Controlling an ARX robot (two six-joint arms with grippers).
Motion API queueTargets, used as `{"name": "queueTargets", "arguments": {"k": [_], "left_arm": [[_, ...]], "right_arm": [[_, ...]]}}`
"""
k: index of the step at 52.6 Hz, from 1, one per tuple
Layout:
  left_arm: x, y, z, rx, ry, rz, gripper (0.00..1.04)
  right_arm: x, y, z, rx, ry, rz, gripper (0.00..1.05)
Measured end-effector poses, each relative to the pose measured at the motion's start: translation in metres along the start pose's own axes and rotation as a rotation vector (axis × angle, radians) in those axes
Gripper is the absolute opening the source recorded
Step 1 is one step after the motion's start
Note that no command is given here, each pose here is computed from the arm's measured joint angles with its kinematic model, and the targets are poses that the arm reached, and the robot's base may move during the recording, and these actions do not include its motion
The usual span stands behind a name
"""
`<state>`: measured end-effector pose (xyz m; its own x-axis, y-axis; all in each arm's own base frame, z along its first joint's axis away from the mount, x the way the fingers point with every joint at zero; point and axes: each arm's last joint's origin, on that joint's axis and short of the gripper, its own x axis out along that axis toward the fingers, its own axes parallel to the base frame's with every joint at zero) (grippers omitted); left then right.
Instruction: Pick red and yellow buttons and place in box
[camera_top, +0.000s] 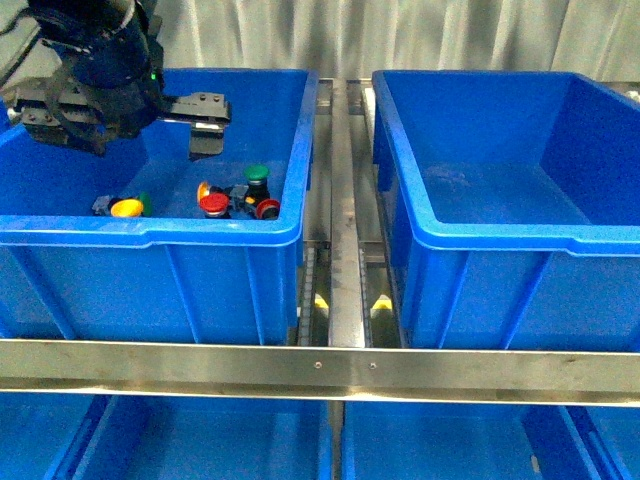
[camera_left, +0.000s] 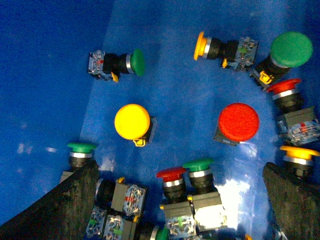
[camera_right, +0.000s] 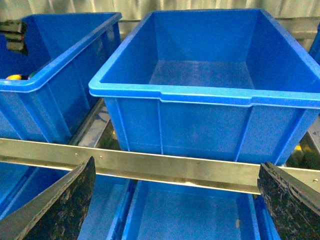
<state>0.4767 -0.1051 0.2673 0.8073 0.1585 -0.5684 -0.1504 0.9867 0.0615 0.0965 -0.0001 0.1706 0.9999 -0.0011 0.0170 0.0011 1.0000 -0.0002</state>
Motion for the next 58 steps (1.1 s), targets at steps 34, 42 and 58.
{"name": "queueTargets", "arguments": {"k": [34, 42, 58], "left_arm": [[0.067, -0.057, -0.019, 0.018, 0.054, -0.002, 0.97], [0.072, -0.059, -0.018, 0.011, 0.058, 0.001, 0.97], [0.087, -0.06, -0.022, -0.001, 0.076, 0.018, 0.97]], "right_arm": [[0.0, 0.0, 0.0, 0.0, 0.0, 0.0, 0.98], [0.0, 0.0, 0.0, 0.0, 0.0, 0.0, 0.98], [0.0, 0.0, 0.0, 0.0, 0.0, 0.0, 0.98]]}}
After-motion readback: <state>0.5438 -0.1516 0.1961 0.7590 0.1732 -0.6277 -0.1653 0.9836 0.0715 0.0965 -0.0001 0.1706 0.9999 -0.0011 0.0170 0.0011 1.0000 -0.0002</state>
